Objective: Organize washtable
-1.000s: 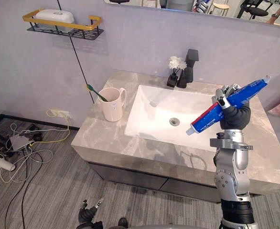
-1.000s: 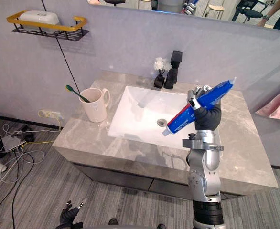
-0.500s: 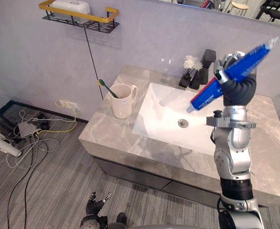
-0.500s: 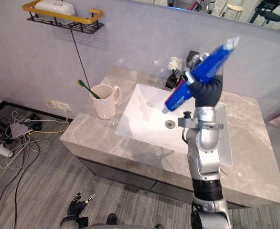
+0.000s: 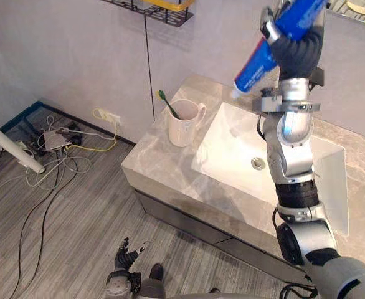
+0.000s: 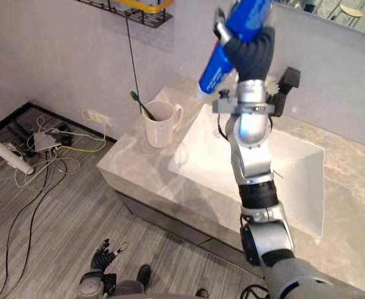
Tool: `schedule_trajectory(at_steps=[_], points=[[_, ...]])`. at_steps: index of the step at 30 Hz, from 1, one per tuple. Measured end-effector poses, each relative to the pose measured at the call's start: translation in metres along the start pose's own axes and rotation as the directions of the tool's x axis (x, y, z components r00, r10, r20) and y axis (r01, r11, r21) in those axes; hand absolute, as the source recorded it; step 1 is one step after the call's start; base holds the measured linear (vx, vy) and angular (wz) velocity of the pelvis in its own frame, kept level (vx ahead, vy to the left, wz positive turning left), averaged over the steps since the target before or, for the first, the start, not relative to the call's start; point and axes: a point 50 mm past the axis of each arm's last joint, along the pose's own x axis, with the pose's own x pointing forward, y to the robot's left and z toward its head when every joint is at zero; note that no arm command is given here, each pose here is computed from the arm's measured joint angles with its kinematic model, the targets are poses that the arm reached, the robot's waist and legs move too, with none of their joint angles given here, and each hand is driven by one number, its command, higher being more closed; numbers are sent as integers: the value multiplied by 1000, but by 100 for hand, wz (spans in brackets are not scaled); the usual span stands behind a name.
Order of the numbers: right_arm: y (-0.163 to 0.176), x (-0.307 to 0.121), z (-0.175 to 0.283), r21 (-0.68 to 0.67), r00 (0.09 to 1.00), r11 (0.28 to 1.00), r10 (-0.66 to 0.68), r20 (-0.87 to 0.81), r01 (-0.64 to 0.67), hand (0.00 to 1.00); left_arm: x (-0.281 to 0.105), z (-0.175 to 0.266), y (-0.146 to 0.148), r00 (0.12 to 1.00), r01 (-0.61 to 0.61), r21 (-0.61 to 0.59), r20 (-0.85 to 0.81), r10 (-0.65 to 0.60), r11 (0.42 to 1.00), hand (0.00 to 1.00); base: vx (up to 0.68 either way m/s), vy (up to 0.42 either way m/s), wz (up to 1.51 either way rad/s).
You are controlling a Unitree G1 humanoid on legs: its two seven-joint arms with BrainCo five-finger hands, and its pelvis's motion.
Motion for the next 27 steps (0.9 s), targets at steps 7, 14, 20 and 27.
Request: schedule_trajectory(at_steps=[7,14,20,27], points=[[17,24,1,-12,999,999,36,-1,-36,100,6,11,4,999,-4,0,32,4,1000,0,23,-1,11],[23,31,-3,-47,998,997,54,-27,-55,100,9,17,7,999,-12,3,50,12,1000,0,2,-4,4],[24,29,-9,-70,996,995,65,-56,-69,100,10,17,14,998,-24,35,51,22,999,0,-14,-3,0],[24,29,-9,-71,996,995,68,-56,-72,100,6,3,21,999,-44,53,7,43,998,0,-5,-1,0]])
